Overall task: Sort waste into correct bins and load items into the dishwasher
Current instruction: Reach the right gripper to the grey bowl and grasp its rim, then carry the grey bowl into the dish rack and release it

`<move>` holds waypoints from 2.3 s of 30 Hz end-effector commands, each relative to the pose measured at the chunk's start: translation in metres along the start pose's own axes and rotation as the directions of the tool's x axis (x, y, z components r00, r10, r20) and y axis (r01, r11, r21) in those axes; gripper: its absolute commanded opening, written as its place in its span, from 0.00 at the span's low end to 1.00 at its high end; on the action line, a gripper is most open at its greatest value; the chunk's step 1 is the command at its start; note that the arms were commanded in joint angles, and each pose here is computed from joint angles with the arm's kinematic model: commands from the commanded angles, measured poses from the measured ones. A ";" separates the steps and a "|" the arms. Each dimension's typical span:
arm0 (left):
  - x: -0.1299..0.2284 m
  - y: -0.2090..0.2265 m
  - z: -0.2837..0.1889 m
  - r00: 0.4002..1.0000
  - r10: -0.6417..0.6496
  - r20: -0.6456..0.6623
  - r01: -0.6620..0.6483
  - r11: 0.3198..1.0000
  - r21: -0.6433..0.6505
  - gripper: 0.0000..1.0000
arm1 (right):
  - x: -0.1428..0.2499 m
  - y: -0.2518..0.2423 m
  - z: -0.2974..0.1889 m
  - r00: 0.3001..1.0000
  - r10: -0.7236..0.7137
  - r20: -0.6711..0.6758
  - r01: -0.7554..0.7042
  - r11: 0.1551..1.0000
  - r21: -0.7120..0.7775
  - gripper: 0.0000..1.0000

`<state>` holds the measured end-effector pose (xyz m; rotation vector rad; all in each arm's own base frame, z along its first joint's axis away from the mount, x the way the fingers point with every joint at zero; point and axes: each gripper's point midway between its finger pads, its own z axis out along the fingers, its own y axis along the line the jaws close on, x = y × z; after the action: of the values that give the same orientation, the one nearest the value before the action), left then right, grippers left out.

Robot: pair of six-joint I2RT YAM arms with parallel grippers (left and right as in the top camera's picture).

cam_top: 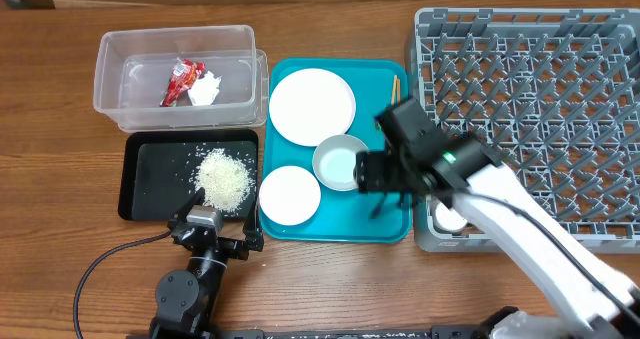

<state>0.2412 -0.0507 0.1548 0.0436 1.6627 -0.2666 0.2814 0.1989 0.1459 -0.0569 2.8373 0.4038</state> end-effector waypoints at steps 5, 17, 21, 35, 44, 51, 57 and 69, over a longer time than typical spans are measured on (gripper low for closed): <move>0.000 -0.001 0.000 1.000 -0.007 0.001 0.007 1.000 0.006 1.00 | -0.028 -0.031 0.062 0.996 0.086 0.003 -0.086 0.990 0.111 0.62; 0.000 -0.001 0.000 1.000 -0.007 0.001 0.007 1.000 0.006 1.00 | -0.022 -0.040 0.126 0.989 0.116 -0.091 -0.105 0.988 0.116 0.31; 0.000 -0.001 0.000 1.000 -0.007 0.001 0.007 1.000 0.006 1.00 | -0.018 -0.037 0.128 0.987 0.118 -0.112 -0.107 0.989 0.103 0.20; 0.000 -0.001 0.000 1.000 -0.007 0.001 0.007 1.000 0.006 1.00 | -0.063 -0.044 0.023 0.987 0.099 0.129 -0.121 0.976 0.179 0.04; 0.000 -0.001 0.000 1.000 -0.007 0.001 0.007 1.000 0.006 1.00 | -0.095 -0.128 -0.149 0.771 -0.053 0.635 -0.383 0.759 0.527 0.04; 0.000 -0.001 0.000 1.000 -0.007 0.001 0.007 1.000 0.006 1.00 | -0.086 -0.196 -0.182 0.754 -0.094 0.650 -0.527 0.503 0.685 0.04; 0.000 -0.001 0.000 1.000 -0.007 0.001 0.007 1.000 0.006 1.00 | -0.078 -0.262 -0.177 0.788 0.005 0.615 -0.583 0.328 0.744 0.04; 0.000 -0.001 0.000 1.000 -0.007 0.001 0.007 1.000 0.006 1.00 | -0.063 -0.311 -0.122 0.907 0.109 0.407 -0.421 0.193 0.886 0.04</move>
<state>0.2412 -0.0507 0.1548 0.0436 1.6627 -0.2666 0.3348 -0.1296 0.2017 0.7430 2.2552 -1.1969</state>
